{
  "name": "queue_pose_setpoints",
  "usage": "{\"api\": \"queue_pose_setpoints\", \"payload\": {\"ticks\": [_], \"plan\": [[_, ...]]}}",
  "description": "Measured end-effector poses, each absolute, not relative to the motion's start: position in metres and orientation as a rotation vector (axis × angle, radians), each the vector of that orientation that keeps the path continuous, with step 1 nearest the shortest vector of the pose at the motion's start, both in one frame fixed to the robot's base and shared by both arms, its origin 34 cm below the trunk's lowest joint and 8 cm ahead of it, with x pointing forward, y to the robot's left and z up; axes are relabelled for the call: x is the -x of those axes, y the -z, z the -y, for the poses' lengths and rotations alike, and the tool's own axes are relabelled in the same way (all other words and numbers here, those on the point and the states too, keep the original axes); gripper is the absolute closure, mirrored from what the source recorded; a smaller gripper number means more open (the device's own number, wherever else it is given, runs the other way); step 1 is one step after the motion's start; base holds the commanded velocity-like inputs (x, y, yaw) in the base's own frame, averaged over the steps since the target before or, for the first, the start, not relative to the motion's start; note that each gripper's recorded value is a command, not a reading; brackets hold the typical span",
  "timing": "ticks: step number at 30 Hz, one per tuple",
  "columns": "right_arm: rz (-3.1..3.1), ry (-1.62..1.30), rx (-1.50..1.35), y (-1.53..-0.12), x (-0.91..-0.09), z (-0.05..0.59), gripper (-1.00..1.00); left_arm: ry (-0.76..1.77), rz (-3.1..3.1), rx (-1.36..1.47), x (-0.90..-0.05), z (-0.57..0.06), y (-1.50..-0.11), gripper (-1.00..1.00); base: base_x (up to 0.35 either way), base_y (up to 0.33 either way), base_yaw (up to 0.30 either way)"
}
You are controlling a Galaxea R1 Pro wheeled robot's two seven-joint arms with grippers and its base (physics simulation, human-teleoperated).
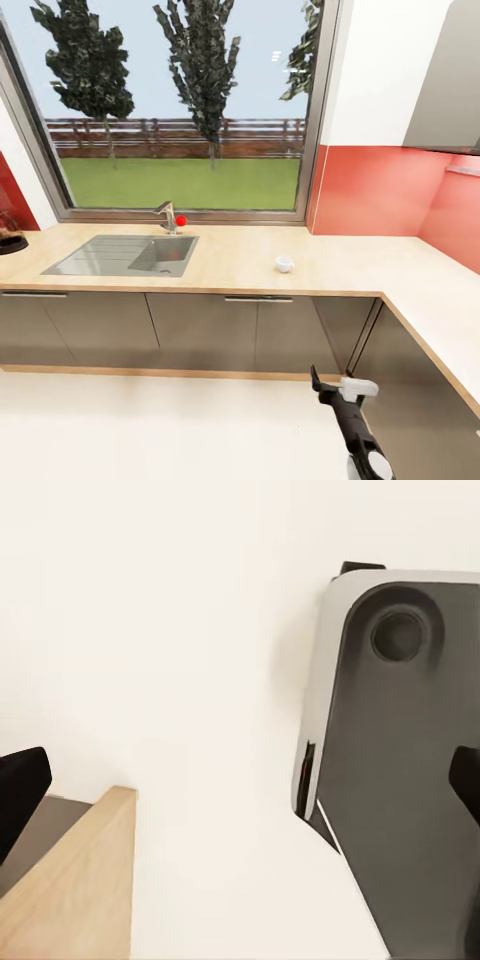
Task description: Set up a coffee station on the kitchen countertop: keep the coffee maker on the countertop, move the bottle of coffee from the kitchen shelf to the counter next to the coffee maker, place a paper coffee filter on top of the coffee maker, put the saucer next to the coffee maker with the coffee cup on the saucer, and place the electric kettle next to the coffee maker.
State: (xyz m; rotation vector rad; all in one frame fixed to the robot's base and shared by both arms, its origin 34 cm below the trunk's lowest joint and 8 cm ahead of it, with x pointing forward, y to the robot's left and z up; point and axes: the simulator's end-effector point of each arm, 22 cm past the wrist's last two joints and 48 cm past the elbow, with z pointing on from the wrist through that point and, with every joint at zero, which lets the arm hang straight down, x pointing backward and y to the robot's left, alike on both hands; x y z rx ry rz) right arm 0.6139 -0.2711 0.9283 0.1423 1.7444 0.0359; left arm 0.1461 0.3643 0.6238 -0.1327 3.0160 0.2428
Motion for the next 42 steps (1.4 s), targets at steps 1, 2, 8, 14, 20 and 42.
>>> {"api": "queue_pose_setpoints", "payload": {"ticks": [1,2,8,14,20,42], "plan": [[-1.717,-0.036,-0.154,-0.94,-0.618,0.273,-1.0,-0.244,-3.017,0.133,-0.146,-0.365,-0.624,-1.0,0.0,0.0,0.0],[-1.663,-0.037,-0.168,-0.964,-0.628,0.276,-1.0,-0.25,-3.018,0.132,-0.146,-0.368,-0.624,-1.0,0.077,0.0,0.0],[-1.574,-0.126,-0.186,-1.106,-0.758,0.267,-1.0,-0.257,-3.024,0.134,-0.143,-0.371,-0.625,-1.0,0.302,0.0,0.0],[-1.618,-0.175,-0.157,-1.149,-0.805,0.249,-1.0,-0.251,-3.041,0.14,-0.136,-0.368,-0.624,-1.0,0.335,0.0,0.0],[-1.721,-0.202,-0.099,-1.14,-0.824,0.223,-1.0,-0.251,-3.051,0.143,-0.132,-0.367,-0.624,-1.0,0.337,0.0,0.0],[-1.798,-0.171,-0.089,-1.111,-0.825,0.227,-1.0,-0.241,-3.163,0.164,-0.091,-0.359,-0.624,-1.0,0.306,-0.155,0.0]]}}
